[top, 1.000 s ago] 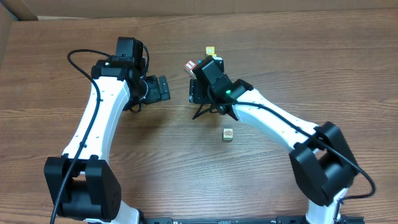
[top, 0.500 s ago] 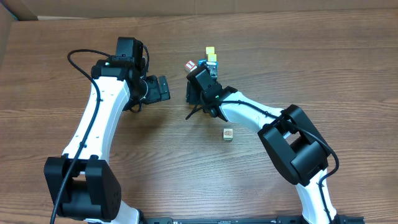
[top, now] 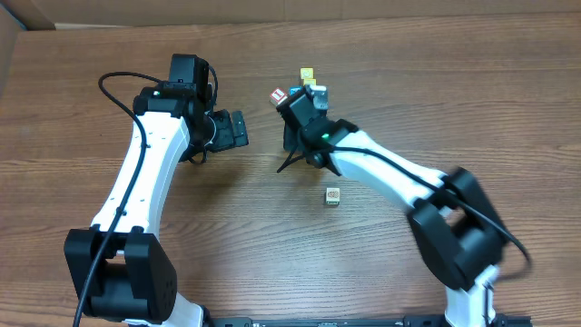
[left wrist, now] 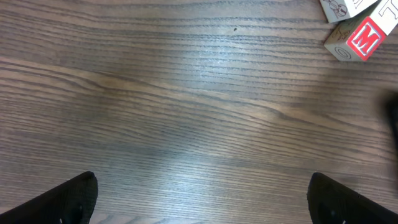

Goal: Flip 4 blocks

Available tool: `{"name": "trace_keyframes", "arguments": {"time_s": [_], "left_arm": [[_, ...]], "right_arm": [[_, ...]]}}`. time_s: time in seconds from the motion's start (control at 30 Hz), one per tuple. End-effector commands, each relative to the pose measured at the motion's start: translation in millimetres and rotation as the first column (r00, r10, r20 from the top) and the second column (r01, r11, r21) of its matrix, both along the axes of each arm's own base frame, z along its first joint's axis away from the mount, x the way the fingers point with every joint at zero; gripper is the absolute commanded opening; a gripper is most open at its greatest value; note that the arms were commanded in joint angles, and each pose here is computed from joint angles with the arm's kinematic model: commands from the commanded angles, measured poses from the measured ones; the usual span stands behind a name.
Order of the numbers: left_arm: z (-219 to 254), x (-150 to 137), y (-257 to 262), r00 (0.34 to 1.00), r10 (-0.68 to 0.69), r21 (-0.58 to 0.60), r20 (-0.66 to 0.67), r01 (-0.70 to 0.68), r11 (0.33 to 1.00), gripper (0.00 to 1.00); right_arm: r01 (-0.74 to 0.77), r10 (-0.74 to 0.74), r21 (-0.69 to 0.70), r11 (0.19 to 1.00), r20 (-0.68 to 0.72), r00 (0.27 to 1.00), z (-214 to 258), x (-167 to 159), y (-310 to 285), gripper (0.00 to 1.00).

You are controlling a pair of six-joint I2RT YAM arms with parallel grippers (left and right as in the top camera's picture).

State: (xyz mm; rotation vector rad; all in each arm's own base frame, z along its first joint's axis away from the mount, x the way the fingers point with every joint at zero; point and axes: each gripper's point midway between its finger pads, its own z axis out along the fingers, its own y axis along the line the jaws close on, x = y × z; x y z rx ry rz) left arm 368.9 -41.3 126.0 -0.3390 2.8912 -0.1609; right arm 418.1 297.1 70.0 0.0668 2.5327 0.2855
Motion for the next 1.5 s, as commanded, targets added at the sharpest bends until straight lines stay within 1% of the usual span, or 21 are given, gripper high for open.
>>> {"name": "trace_keyframes", "arguments": {"time_s": [0.0,0.07,0.13,0.23,0.3,0.37,0.47,0.57,0.7,0.73,0.77,0.8,0.87,0.97,1.07,1.17,1.23,1.27,1.33,1.47], "left_arm": [[2,6,3,1.000,0.023,0.009,0.012,-0.023,1.000,1.00],[2,6,3,1.000,0.023,0.008,0.012,-0.024,1.000,1.00],[2,6,3,1.000,0.023,0.008,0.012,-0.024,1.000,1.00],[2,6,3,1.000,0.023,0.008,0.012,-0.024,1.000,1.00],[2,6,3,1.000,0.023,0.009,0.012,-0.023,1.000,1.00],[2,6,3,1.000,0.023,0.008,0.012,-0.024,1.000,1.00],[2,6,3,1.000,0.023,0.009,0.012,-0.023,1.000,1.00],[2,6,3,1.000,0.023,0.008,0.012,-0.023,1.000,1.00],[2,6,3,1.000,0.023,0.008,0.012,-0.024,1.000,1.00],[2,6,3,1.000,0.023,0.008,0.012,-0.024,1.000,1.00],[2,6,3,1.000,0.023,0.009,0.012,-0.023,1.000,1.00],[2,6,3,1.000,0.023,0.008,0.012,-0.024,1.000,1.00],[2,6,3,1.000,0.023,0.009,0.012,-0.023,1.000,1.00],[2,6,3,1.000,0.023,0.008,0.012,-0.023,1.000,1.00],[2,6,3,1.000,0.023,0.009,0.012,-0.023,1.000,1.00],[2,6,3,1.000,0.023,0.008,0.012,-0.023,1.000,1.00],[2,6,3,1.000,0.023,0.009,0.012,-0.023,1.000,1.00],[2,6,3,1.000,0.023,0.009,0.012,-0.023,1.000,1.00],[2,6,3,1.000,0.023,0.009,0.012,-0.023,1.000,1.00],[2,6,3,1.000,0.023,0.009,0.012,-0.023,1.000,1.00]], "right_arm": [[-0.047,0.039,0.096,0.994,0.083,0.996,83,-19,8,0.36],[-0.087,0.084,0.097,0.991,0.034,0.996,89,-41,10,0.36],[-0.105,0.108,0.069,0.992,-0.036,0.994,81,-62,9,0.36],[-0.057,0.064,0.042,0.998,-0.175,0.983,56,-94,3,0.36],[-0.049,0.053,0.022,0.999,-0.242,0.969,39,-116,3,0.36],[-0.067,0.063,-0.004,0.998,-0.271,0.961,24,-131,2,0.36],[-0.039,0.025,-0.046,0.998,-0.275,0.961,4,-145,-3,0.36],[-0.040,0.022,-0.066,0.997,-0.252,0.968,-10,-147,-7,0.36],[-0.046,0.033,-0.052,0.998,-0.228,0.973,-20,-145,-6,0.37],[-0.050,0.037,-0.052,0.997,-0.221,0.975,-21,-144,-6,0.40],[-0.049,0.037,-0.051,0.997,-0.219,0.975,-21,-144,-6,0.47],[-0.049,0.037,-0.050,0.998,-0.220,0.975,-22,-144,-6,0.52],[-0.049,0.037,-0.053,0.997,-0.218,0.975,-22,-144,-6,0.53],[-0.059,0.046,-0.058,0.997,-0.211,0.976,-21,-143,-6,0.65],[-0.142,0.133,-0.047,0.989,-0.157,0.979,-10,-133,7,0.71],[-0.200,0.195,-0.037,0.979,-0.104,0.975,15,-122,23,0.71],[-0.202,0.200,-0.016,0.979,-0.071,0.977,31,-112,30,0.71],[-0.198,0.197,-0.005,0.980,-0.058,0.979,35,-108,32,0.68],[-0.195,0.195,0.008,0.981,-0.042,0.980,38,-105,34,0.60],[-0.186,0.188,0.025,0.982,-0.090,0.978,21,-113,36,0.28]]}}
